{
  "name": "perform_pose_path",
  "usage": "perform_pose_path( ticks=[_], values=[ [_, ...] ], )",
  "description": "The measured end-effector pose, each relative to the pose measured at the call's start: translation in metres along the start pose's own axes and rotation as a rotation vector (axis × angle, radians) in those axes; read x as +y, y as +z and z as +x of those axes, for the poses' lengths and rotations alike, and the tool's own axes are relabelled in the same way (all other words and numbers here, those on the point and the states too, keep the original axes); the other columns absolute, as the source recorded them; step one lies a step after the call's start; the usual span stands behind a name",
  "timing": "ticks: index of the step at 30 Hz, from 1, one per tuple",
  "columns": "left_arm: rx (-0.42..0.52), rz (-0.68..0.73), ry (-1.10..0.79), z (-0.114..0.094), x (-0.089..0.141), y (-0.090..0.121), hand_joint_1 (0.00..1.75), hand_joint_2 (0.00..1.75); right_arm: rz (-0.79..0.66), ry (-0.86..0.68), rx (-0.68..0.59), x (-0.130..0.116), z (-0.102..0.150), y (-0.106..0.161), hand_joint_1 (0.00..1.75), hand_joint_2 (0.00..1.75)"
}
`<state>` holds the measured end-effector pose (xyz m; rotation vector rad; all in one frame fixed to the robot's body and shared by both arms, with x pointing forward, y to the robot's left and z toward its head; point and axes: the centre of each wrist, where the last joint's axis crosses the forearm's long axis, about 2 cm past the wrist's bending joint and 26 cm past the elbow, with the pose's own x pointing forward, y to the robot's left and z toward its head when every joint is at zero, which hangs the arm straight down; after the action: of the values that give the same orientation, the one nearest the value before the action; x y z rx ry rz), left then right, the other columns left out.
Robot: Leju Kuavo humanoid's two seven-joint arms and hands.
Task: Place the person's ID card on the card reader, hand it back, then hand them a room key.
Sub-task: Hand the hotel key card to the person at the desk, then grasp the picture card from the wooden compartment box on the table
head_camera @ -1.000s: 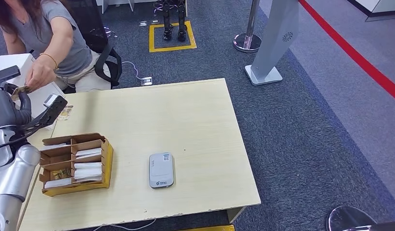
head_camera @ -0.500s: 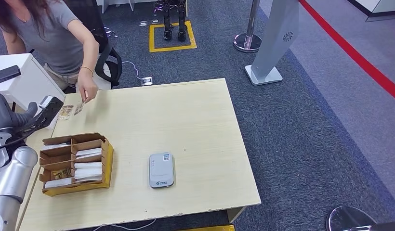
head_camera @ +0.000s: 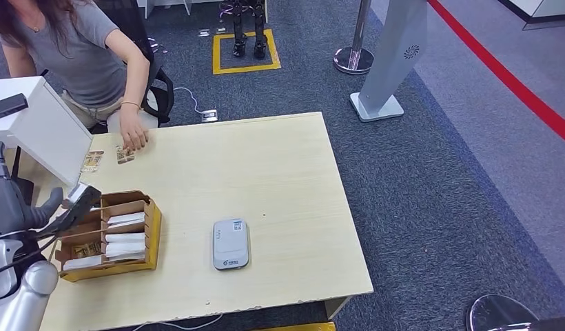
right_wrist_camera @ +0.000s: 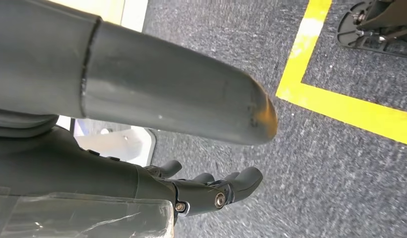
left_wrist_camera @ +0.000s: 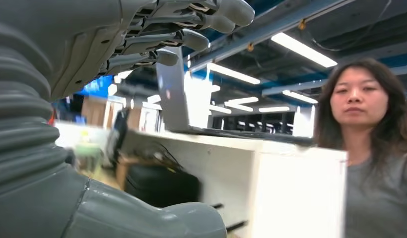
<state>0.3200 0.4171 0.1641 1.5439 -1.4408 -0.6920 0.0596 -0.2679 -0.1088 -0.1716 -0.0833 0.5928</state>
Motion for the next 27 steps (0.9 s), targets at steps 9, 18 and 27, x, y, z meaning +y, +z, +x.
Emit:
perform_pose_path(
  ticks=[9, 18, 27],
  values=[
    [0.0, 0.038, -0.156, -0.015, 0.025, 0.068, 0.0, 1.75, -0.002, -0.046, 0.017, 0.003, -0.006, 0.0, 0.0, 1.75],
    [0.061, 0.123, -0.285, -0.04, 0.058, 0.096, 0.0, 1.75, -0.015, -0.055, 0.009, 0.003, -0.006, 0.0, 0.0, 1.75],
    [0.117, -0.007, -0.4, -0.048, 0.062, 0.111, 0.0, 1.75, -0.014, -0.062, 0.01, 0.003, -0.005, 0.0, 0.0, 1.75]
  ],
)
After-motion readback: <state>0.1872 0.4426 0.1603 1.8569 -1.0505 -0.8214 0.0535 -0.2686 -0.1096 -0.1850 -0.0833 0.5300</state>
